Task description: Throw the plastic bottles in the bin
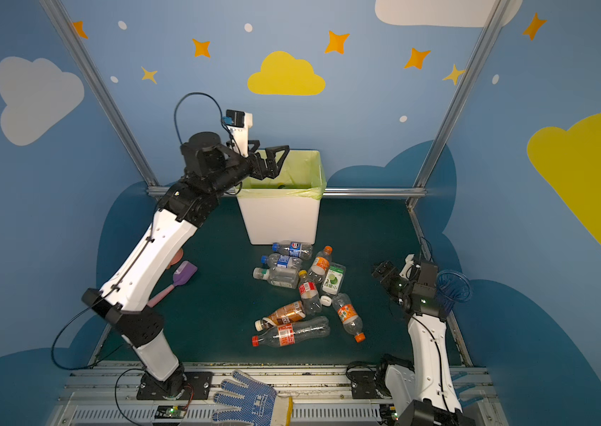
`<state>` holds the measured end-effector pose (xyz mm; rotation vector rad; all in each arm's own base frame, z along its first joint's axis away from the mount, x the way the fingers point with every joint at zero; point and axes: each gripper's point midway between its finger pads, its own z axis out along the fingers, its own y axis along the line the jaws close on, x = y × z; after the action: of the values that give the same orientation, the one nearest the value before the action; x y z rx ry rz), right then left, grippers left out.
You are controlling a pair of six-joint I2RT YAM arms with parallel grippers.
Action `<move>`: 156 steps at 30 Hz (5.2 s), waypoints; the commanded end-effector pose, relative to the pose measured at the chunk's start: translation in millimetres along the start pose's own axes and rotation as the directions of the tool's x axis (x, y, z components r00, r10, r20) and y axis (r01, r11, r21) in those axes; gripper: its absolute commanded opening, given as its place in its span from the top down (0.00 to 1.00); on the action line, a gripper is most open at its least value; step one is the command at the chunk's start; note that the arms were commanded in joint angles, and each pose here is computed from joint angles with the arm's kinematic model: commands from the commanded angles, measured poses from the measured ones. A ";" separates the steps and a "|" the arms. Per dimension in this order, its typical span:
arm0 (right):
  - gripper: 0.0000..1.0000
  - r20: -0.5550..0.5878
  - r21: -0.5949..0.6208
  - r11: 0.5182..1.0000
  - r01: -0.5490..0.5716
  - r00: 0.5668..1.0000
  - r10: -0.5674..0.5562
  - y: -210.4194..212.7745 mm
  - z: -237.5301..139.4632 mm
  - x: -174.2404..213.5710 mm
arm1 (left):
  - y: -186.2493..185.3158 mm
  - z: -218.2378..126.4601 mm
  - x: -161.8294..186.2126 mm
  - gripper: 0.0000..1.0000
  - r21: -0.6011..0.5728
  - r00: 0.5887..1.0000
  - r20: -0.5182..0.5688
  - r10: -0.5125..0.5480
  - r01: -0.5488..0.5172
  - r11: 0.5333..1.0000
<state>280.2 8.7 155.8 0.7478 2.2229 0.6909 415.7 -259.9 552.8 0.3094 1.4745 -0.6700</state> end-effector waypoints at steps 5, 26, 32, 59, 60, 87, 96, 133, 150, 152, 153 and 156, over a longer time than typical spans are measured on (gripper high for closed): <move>0.05 -0.097 0.007 1.000 0.026 0.995 -0.026 -4.9 -0.8 30.2 | 26.8 -38.3 34.6 0.00 -0.087 0.999 0.046 0.005 -0.001 0.996; 0.07 -0.340 0.138 0.964 0.227 0.925 -0.169 -27.1 15.1 116.6 | 79.6 -156.7 232.5 0.00 -0.320 0.943 -0.289 -0.166 0.068 0.945; 0.07 -0.407 0.126 0.941 0.313 0.882 -0.239 -23.9 22.5 129.0 | 82.2 -160.5 239.1 0.00 -0.337 0.938 -0.296 -0.181 0.075 0.939; 0.25 -0.551 0.276 0.822 0.498 0.783 -0.289 -47.7 31.3 150.0 | 86.7 -157.8 250.1 0.00 -0.361 0.924 -0.323 -0.206 0.081 0.929; 0.26 -0.548 0.282 0.820 0.498 0.785 -0.288 -48.5 31.7 149.2 | 87.3 -158.0 250.5 0.00 -0.364 0.923 -0.323 -0.207 0.080 0.928; 0.52 -0.579 0.295 0.768 0.569 0.745 -0.331 -36.5 47.5 132.6 | 99.3 -174.1 260.5 0.00 -0.422 0.918 -0.338 -0.205 0.047 0.906; 0.57 -0.294 0.143 0.802 0.580 0.798 -0.525 82.8 24.5 50.7 | 105.4 -183.2 263.8 0.00 -0.442 0.920 -0.340 -0.194 0.026 0.897; 0.06 0.480 -0.394 0.687 0.610 0.774 -0.412 435.3 -53.5 -123.4 | 95.1 -203.2 307.3 0.00 -0.363 0.868 -0.445 -0.220 0.050 0.931; 0.05 0.185 -0.069 0.944 0.321 0.934 -0.304 166.0 9.8 -65.9 | -19.0 -200.9 370.0 0.00 0.142 0.606 -0.746 0.276 -0.260 0.955; 0.05 0.139 -0.022 0.961 0.275 0.953 -0.270 126.3 17.9 -45.3 | -37.2 -203.2 382.3 0.00 0.217 0.551 -0.761 0.343 -0.282 0.935; 0.05 0.119 0.000 0.968 0.253 0.961 -0.251 107.1 20.3 -34.9 | -45.8 -204.9 389.7 0.00 0.258 0.515 -0.768 0.381 -0.296 0.920; 0.05 0.074 0.061 0.978 0.199 0.976 -0.204 58.2 22.3 -6.5 | -65.7 -209.8 412.7 0.02 0.367 0.380 -0.782 0.493 -0.357 0.859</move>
<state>333.1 60.0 191.4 0.4853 2.2393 0.4931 201.6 -282.5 159.8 1.0919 2.1697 -0.2929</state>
